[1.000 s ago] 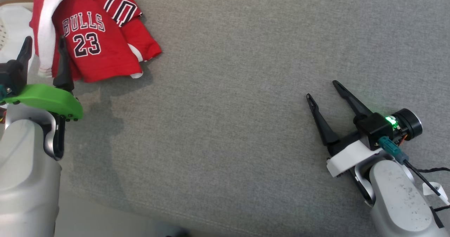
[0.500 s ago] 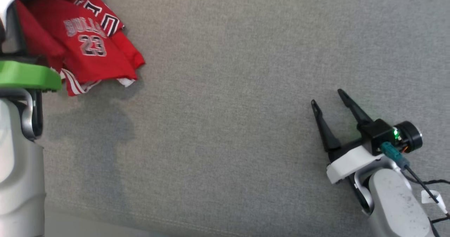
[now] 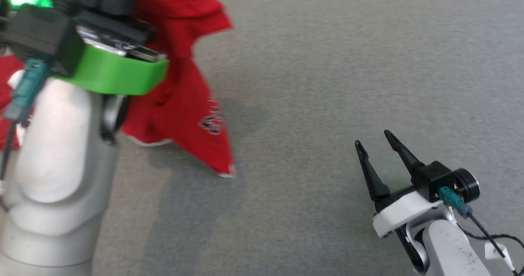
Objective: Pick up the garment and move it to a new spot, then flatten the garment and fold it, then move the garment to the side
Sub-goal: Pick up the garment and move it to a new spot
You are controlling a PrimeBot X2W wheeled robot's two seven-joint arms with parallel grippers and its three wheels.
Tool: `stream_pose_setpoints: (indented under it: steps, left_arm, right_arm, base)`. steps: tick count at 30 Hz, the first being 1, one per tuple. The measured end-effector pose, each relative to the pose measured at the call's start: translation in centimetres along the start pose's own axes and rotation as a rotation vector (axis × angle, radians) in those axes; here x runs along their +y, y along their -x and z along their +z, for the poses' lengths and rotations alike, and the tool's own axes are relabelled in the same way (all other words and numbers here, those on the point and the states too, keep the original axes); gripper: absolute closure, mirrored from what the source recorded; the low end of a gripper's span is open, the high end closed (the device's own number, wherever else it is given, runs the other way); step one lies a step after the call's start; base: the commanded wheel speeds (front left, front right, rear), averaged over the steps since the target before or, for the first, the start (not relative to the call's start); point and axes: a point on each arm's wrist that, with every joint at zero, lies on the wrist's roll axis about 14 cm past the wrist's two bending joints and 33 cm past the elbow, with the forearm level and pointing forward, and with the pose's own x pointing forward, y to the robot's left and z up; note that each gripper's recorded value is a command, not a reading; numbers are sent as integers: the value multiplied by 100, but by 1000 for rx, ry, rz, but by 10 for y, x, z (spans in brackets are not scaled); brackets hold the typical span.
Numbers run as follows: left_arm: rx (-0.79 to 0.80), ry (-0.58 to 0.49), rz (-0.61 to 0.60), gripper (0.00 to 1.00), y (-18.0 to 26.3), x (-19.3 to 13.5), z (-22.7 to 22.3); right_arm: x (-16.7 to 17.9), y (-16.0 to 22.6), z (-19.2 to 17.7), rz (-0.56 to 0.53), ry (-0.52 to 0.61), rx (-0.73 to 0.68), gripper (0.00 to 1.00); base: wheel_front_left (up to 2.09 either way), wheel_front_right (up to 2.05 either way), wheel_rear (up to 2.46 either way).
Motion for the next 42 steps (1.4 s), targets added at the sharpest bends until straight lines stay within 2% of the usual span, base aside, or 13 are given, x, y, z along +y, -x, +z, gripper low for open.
stream_pose_setpoints:
  steps: [4,10,13,17,18,19,20,21,24,28,35,42]
  left_arm:
    - [-70,164,-118,100,-29,-66,9]
    - [-92,370,-246,100,-49,-143,11]
    - [-13,423,-296,100,-41,-175,-12]
    - [202,444,-327,100,-2,-204,-77]
    - [262,432,-326,100,11,-204,-94]
    - [314,418,-319,74,23,-201,-110]
    - [380,406,-300,41,40,-195,-128]
    - [441,395,-275,0,57,-187,-145]
    - [577,358,-210,0,101,-164,-176]
    - [676,324,-98,0,143,-133,-193]
    - [687,281,123,0,179,-79,-179]
    - [672,268,195,0,204,-70,-157]
  right_arm:
    - [-29,24,4,-97,-3,0,0]
    - [-65,58,11,-225,2,-8,0]
    - [-79,75,11,-280,3,-5,0]
    - [-90,88,15,-326,8,-9,0]
    - [-92,89,14,-333,7,-8,0]
    - [-92,89,14,-333,6,-8,0]
    - [-91,88,14,-329,3,-9,0]
    - [-89,87,14,-323,2,-8,0]
    - [-84,81,13,-303,-2,-10,0]
    - [-78,75,15,-282,-1,-18,0]
    - [-71,75,26,-261,1,-48,0]
    - [-64,86,26,-259,-12,-52,0]
  base:
    - [0,0,0]
    - [0,0,0]
    - [0,0,0]
    - [0,0,0]
    - [0,0,0]
    - [0,0,0]
    - [0,0,0]
    - [0,0,0]
    - [0,0,0]
    - [0,0,0]
    - [0,0,0]
    - [0,0,0]
